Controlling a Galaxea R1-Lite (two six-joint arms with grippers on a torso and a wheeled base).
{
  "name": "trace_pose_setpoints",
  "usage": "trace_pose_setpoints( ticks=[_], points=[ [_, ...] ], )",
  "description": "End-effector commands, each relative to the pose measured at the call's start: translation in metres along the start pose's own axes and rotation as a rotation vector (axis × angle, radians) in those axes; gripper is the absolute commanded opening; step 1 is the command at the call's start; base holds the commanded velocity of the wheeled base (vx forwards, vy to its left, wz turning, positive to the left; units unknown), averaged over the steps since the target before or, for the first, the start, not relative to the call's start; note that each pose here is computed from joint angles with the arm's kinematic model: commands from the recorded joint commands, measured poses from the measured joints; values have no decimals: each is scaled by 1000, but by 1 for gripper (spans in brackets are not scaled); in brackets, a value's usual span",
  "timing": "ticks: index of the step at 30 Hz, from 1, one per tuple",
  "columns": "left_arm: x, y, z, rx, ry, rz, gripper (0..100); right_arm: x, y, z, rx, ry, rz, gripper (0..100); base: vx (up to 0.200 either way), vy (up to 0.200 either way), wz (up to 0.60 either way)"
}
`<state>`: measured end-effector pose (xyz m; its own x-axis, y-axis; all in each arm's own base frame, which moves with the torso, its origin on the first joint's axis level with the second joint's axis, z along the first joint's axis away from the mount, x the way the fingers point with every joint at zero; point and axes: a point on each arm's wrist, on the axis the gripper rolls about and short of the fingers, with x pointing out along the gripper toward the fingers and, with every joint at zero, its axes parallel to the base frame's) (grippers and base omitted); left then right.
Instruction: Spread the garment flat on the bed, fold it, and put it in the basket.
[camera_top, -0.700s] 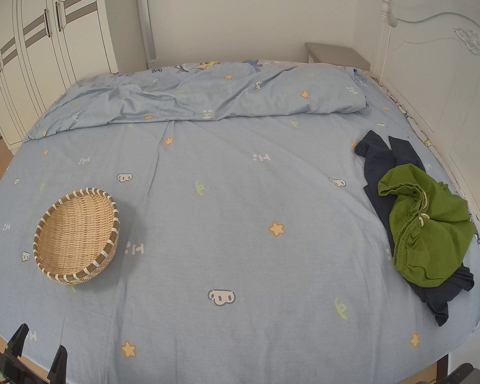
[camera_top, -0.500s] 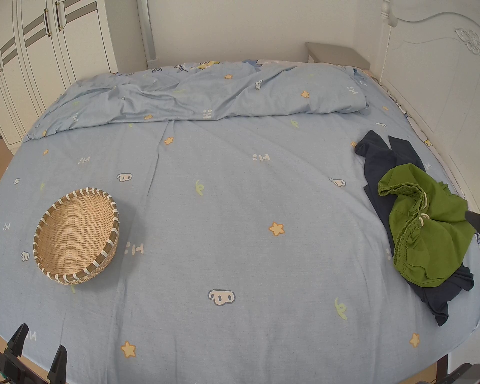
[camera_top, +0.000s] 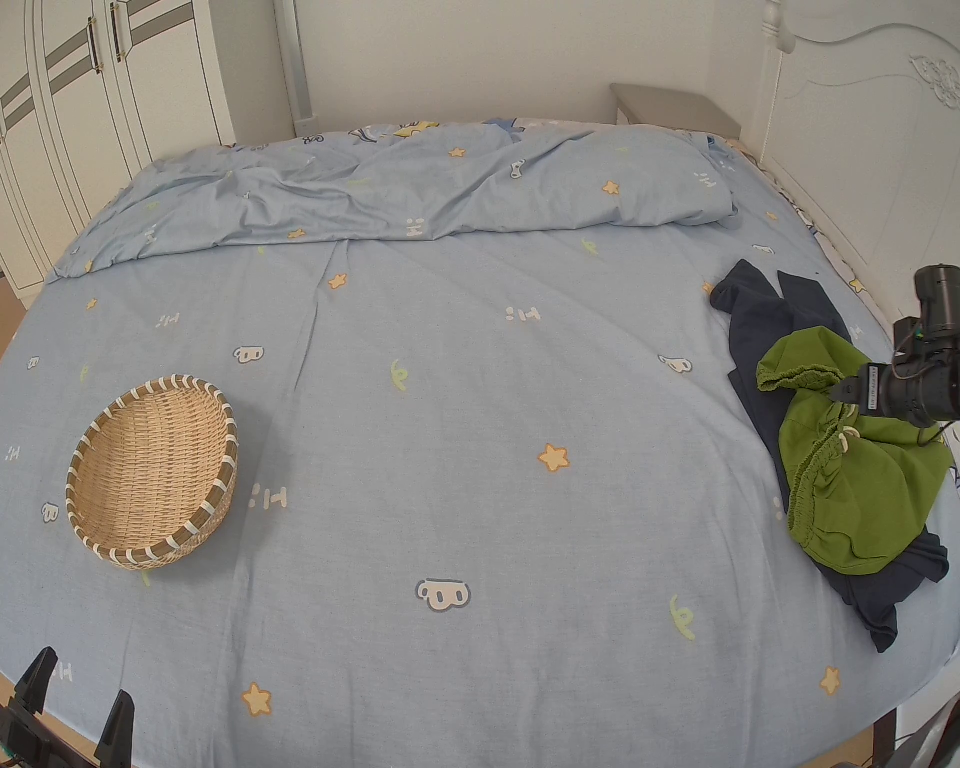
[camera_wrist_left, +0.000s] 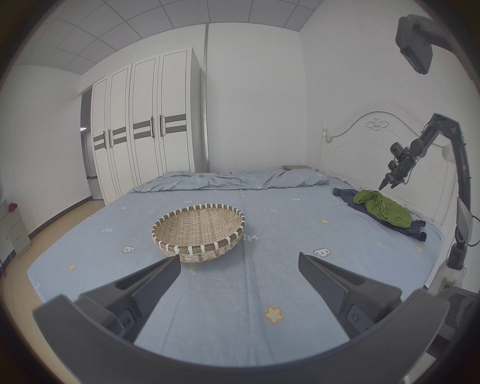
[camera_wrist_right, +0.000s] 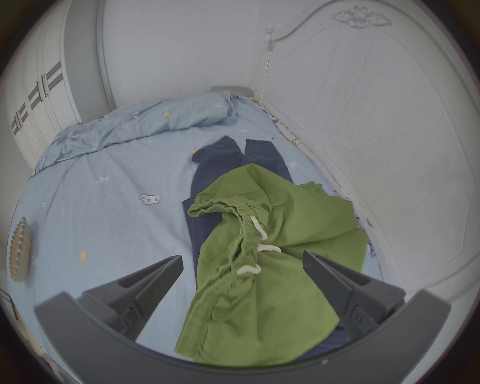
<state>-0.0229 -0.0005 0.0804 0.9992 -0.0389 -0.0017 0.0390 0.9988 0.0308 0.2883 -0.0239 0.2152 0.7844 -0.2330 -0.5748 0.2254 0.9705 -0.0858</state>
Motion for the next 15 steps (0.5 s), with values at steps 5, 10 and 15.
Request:
trace_pose_setpoints(
  ticks=[5, 10, 15],
  points=[
    [0, 0, -5, 0, 0, -1, 100, 69, 10, -2, 47, 69, 12, 100, 0, 0, 0],
    [0, 0, -5, 0, 0, -1, 100, 71, 8, 3, 79, 24, 6, 100, 0, 0, 0],
    [0, 0, -5, 0, 0, -1, 100, 78, 7, 2, 80, 34, 0, 100, 0, 0, 0]
  ],
)
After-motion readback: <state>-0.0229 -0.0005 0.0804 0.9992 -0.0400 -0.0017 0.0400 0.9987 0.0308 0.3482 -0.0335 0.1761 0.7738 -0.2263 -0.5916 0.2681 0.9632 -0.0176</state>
